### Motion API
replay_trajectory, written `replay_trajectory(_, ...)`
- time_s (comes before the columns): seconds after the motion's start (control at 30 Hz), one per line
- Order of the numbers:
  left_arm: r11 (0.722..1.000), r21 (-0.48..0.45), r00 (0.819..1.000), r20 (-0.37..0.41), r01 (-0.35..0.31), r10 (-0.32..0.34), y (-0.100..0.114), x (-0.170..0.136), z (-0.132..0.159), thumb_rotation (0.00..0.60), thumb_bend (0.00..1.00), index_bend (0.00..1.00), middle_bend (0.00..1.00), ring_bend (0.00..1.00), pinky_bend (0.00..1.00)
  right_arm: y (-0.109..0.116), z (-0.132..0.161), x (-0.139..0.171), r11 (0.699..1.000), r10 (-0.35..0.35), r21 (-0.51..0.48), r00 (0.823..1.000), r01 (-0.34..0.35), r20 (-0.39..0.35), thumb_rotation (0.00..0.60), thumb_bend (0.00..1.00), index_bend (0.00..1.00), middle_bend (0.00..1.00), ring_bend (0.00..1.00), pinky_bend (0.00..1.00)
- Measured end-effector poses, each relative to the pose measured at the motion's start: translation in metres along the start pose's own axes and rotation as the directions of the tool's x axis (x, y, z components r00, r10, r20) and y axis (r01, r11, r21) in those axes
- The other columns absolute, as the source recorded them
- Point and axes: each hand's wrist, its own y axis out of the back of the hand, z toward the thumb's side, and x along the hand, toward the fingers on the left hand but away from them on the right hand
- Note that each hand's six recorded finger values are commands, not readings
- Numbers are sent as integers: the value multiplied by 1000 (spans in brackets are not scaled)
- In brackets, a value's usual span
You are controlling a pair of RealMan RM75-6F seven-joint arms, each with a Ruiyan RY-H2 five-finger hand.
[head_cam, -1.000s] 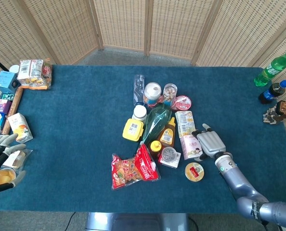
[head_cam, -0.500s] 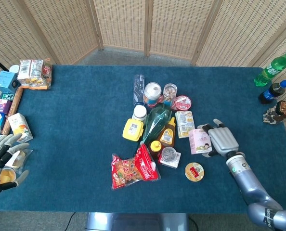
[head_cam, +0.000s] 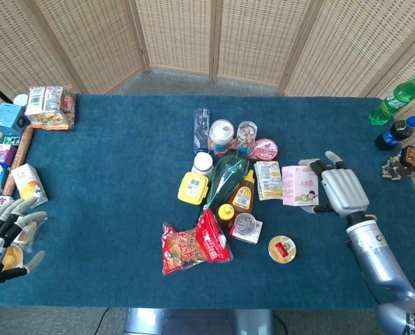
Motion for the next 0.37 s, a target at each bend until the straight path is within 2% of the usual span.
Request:
replay_trajectory(0.13, 1000, -3, 1000, 3, 1, -1, -1, 0, 0, 600, 367, 201, 69, 0, 0, 16, 4, 6, 999, -51, -15, 999, 51, -15, 600, 0, 385, 666, 418, 124)
replay_trajectory(0.37, 1000, -5, 1000, 4, 4, -4, -1, 1, -2, 600, 368, 201, 69, 0, 0, 25, 8, 11, 997, -79, -14, 997, 79, -23, 600, 0, 384, 667, 418, 124)
